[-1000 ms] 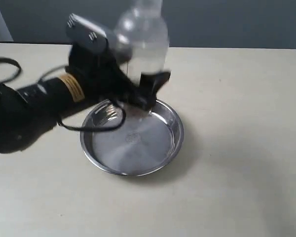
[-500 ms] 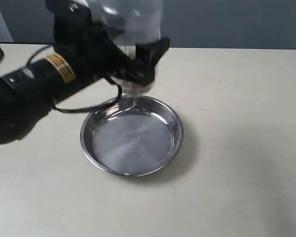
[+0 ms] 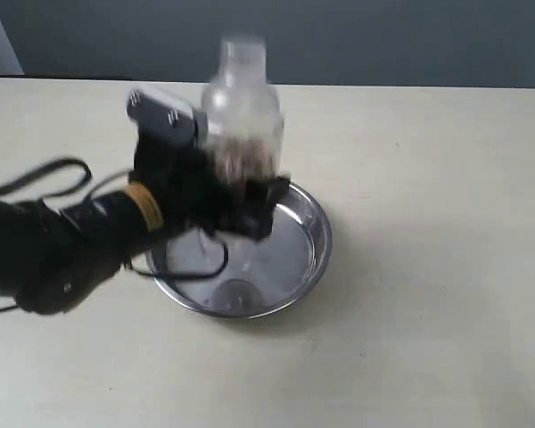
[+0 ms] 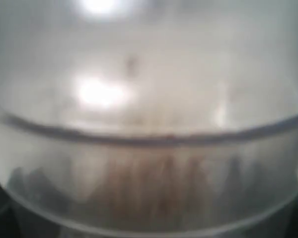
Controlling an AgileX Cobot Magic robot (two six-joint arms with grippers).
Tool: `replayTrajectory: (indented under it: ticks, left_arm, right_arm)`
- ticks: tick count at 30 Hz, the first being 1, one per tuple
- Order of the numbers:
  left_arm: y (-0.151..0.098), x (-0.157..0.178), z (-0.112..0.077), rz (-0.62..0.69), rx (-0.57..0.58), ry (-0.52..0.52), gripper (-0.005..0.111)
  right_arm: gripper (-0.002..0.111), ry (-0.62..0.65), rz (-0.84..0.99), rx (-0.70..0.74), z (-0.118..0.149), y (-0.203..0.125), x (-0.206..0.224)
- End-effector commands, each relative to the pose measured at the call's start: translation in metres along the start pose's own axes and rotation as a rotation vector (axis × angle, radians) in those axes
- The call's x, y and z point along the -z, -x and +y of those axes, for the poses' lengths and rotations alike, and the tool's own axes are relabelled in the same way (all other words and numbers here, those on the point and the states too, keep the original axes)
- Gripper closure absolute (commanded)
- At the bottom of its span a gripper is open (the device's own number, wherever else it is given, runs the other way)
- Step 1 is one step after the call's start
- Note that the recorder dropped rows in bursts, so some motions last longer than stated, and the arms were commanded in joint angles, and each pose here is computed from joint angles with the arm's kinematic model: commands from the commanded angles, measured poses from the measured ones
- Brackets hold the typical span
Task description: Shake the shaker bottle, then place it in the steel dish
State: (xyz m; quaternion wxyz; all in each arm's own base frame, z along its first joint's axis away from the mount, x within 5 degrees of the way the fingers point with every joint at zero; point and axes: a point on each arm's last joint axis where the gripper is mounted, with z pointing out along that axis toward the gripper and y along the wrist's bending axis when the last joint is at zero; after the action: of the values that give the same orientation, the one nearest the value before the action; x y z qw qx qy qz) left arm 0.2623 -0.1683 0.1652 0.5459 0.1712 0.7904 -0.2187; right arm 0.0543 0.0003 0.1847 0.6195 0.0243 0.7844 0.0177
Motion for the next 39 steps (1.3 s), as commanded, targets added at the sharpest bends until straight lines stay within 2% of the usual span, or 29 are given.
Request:
replayTrajectory:
  ticks: [1,2,3,4,5,7,8,10,12,14,16,17,19,20,21,23,25,26,27,28,29,32,33,34,36,39]
  left_arm:
    - [0.068,0.034,-0.019,-0.391,-0.031,-0.146,0.106]
    - [0.078,0.039,-0.020,-0.382,-0.075,-0.119,0.106]
    - [0.072,0.036,-0.015,-0.321,-0.058,-0.076,0.106]
    - [0.048,0.024,-0.008,-0.173,-0.032,-0.029,0.106]
    - [0.012,0.009,-0.002,-0.042,-0.018,-0.009,0.106]
    - [0.004,0.005,-0.002,-0.034,-0.004,-0.025,0.106]
    - [0.013,0.007,-0.006,-0.083,-0.023,-0.054,0.106]
    - [0.052,0.022,-0.014,-0.243,-0.051,-0.093,0.106]
    - [0.093,0.039,-0.019,-0.360,-0.119,-0.077,0.106]
    - [0.099,0.043,-0.018,-0.320,-0.107,-0.050,0.106]
    - [0.074,0.032,-0.013,-0.181,-0.096,-0.028,0.106]
    - [0.046,0.021,-0.008,-0.078,-0.081,-0.017,0.106]
    - [0.016,0.010,-0.003,-0.005,-0.039,-0.007,0.106]
    - [0.014,0.009,-0.003,-0.019,-0.020,-0.010,0.106]
    - [0.025,0.012,-0.005,-0.079,-0.010,-0.025,0.106]
    - [0.063,0.026,-0.015,-0.244,-0.046,-0.077,0.106]
    - [0.106,0.046,-0.021,-0.378,-0.105,-0.077,0.106]
    - [0.117,0.051,-0.022,-0.390,-0.134,-0.060,0.106]
    - [0.117,0.051,-0.021,-0.357,-0.134,-0.042,0.106]
    - [0.110,0.047,-0.019,-0.297,-0.124,-0.029,0.106]
    - [0.093,0.038,-0.015,-0.208,-0.122,-0.018,0.106]
    - [0.028,0.011,-0.003,-0.006,-0.090,0.011,0.106]
    - [0.015,0.005,0.000,0.012,-0.064,0.022,0.106]
    - [0.013,0.004,0.000,0.004,-0.052,0.022,0.106]
    - [0.037,0.012,-0.008,-0.119,-0.036,-0.036,0.106]
    - [0.098,0.040,-0.023,-0.345,-0.087,-0.108,0.106]
  right_arm:
    - [0.109,0.004,-0.016,0.004,0.000,0.001,0.000]
    - [0.109,0.004,-0.016,0.004,0.000,0.001,0.000]
    - [0.109,0.004,-0.016,0.004,0.000,0.001,0.000]
    - [0.109,0.004,-0.016,0.004,0.000,0.001,0.000]
    - [0.109,0.004,-0.016,0.004,0.000,0.001,0.000]
    - [0.109,0.004,-0.014,0.004,0.000,0.001,0.000]
    - [0.109,0.004,-0.014,0.004,0.000,0.001,0.000]
    - [0.109,0.004,-0.014,0.004,0.000,0.001,0.000]
    - [0.109,0.004,-0.014,0.004,0.000,0.001,0.000]
    - [0.109,0.004,-0.014,0.004,0.000,0.001,0.000]
    - [0.109,0.004,-0.014,0.004,0.000,0.001,0.000]
    - [0.109,0.004,-0.014,0.004,0.000,0.001,0.000]
    - [0.109,0.004,-0.014,0.004,0.000,0.001,0.000]
    - [0.109,0.004,-0.014,0.004,0.000,0.001,0.000]
    - [0.109,0.004,-0.014,0.004,0.000,0.001,0.000]
    - [0.109,0.004,-0.014,0.004,0.000,0.001,0.000]
    - [0.109,0.004,-0.014,0.004,0.000,0.001,0.000]
    - [0.109,0.004,-0.014,0.004,0.000,0.001,0.000]
    - [0.109,0.004,-0.014,0.004,0.000,0.001,0.000]
    - [0.109,0.004,-0.014,0.004,0.000,0.001,0.000]
    - [0.109,0.004,-0.014,0.004,0.000,0.001,0.000]
    - [0.109,0.004,-0.014,0.004,0.000,0.001,0.000]
    - [0.109,0.004,-0.014,0.004,0.000,0.001,0.000]
    - [0.109,0.004,-0.014,0.004,0.000,0.001,0.000]
    - [0.109,0.004,-0.014,0.004,0.000,0.001,0.000]
    - [0.109,0.004,-0.014,0.004,0.000,0.001,0.000]
